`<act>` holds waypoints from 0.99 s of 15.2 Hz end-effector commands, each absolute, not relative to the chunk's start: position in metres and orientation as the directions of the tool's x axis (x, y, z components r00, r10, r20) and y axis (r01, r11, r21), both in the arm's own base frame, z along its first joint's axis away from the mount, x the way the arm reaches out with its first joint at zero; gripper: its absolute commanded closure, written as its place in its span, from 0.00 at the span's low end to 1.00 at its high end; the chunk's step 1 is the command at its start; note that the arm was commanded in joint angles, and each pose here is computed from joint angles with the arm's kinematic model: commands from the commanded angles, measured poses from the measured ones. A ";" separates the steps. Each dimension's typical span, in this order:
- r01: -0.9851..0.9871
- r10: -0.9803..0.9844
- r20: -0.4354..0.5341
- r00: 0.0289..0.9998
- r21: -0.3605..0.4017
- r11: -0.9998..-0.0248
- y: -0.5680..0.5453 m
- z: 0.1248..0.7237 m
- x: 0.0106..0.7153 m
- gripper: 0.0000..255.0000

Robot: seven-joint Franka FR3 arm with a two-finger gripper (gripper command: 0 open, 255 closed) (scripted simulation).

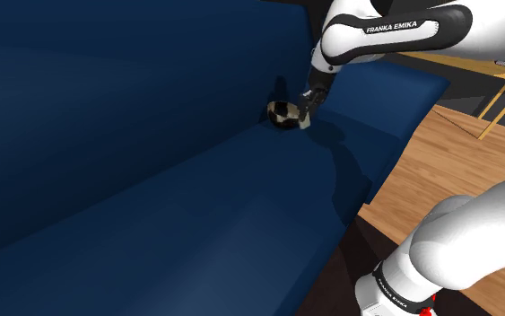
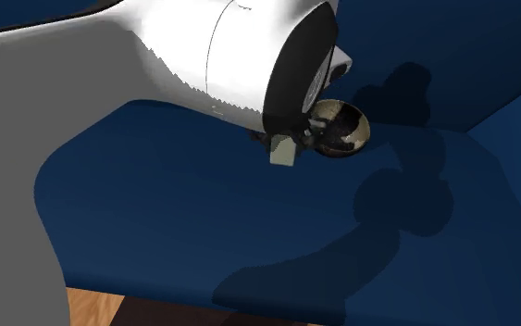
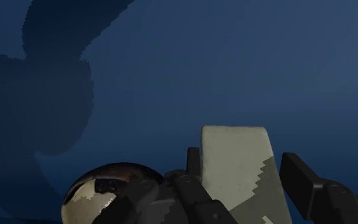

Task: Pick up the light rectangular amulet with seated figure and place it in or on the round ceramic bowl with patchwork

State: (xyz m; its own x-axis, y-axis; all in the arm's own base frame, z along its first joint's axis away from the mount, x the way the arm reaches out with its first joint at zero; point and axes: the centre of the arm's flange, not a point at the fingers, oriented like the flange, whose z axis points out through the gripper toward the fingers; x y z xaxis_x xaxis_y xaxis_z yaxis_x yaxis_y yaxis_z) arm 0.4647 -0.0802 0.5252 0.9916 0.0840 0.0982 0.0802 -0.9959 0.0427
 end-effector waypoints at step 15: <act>0.080 0.084 0.098 0.992 0.043 -0.996 -0.130 0.570 0.559 1.00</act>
State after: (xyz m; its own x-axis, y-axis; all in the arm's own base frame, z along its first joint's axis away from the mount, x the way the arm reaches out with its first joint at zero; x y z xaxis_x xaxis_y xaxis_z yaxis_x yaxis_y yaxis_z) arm 0.5475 -0.1216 0.5711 0.9916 0.0835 0.0985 0.0797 -0.9959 0.0419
